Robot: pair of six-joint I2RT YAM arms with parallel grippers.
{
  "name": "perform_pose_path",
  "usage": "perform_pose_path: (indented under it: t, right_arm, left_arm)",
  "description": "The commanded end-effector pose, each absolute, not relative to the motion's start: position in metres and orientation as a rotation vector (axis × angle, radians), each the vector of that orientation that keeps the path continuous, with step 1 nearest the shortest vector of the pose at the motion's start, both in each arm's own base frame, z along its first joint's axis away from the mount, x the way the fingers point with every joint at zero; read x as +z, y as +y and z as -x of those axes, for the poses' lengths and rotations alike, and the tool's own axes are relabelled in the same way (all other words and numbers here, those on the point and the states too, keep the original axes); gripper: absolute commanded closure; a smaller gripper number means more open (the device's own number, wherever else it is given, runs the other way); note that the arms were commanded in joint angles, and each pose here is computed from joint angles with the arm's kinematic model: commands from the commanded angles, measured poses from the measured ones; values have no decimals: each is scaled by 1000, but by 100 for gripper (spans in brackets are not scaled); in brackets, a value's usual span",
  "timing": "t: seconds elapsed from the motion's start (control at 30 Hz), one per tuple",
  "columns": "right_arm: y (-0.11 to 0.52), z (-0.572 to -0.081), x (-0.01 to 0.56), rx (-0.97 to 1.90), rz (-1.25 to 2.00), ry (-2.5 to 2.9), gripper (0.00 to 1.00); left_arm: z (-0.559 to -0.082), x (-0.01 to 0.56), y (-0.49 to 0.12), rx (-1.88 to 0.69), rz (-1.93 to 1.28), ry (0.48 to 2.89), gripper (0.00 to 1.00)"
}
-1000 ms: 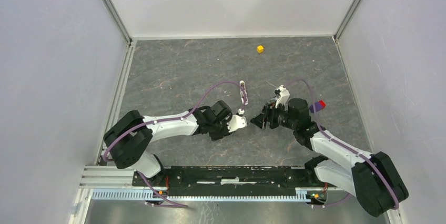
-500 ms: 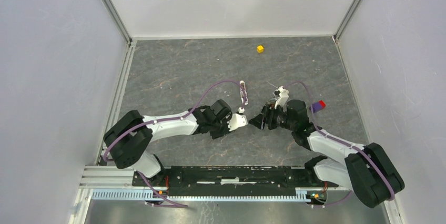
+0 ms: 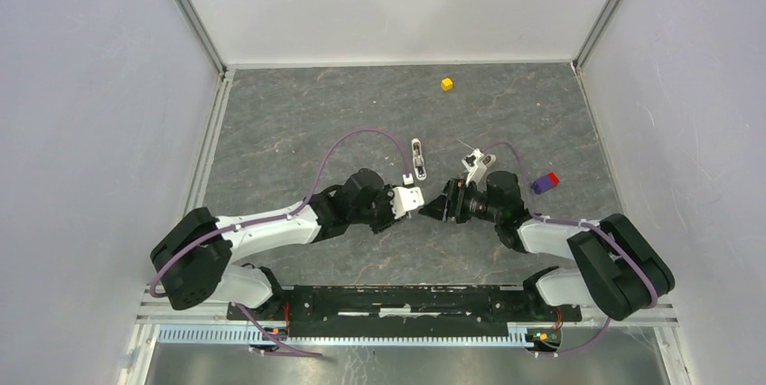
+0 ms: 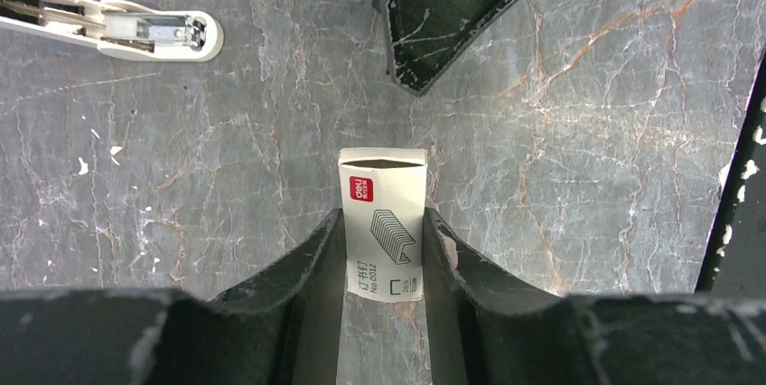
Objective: Load the staples into the stapler
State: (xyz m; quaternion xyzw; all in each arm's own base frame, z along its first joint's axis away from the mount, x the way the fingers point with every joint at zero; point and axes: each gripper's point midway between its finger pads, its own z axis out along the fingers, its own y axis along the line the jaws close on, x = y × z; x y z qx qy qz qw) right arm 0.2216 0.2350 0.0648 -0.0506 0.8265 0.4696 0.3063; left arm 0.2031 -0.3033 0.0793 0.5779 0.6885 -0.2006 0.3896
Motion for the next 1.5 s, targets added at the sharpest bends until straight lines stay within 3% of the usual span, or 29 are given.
perform_pose_path:
  t: [0.0,1.47]
  right_arm:
    - [251,-228,92,1348,174,2082,20]
    - [282,-216,74,1435,193,2155,26]
  left_arm:
    - [-205,102,-317,-588,-1391,1657,59]
    - [-206,130,-321,-604,-1326,1473,56]
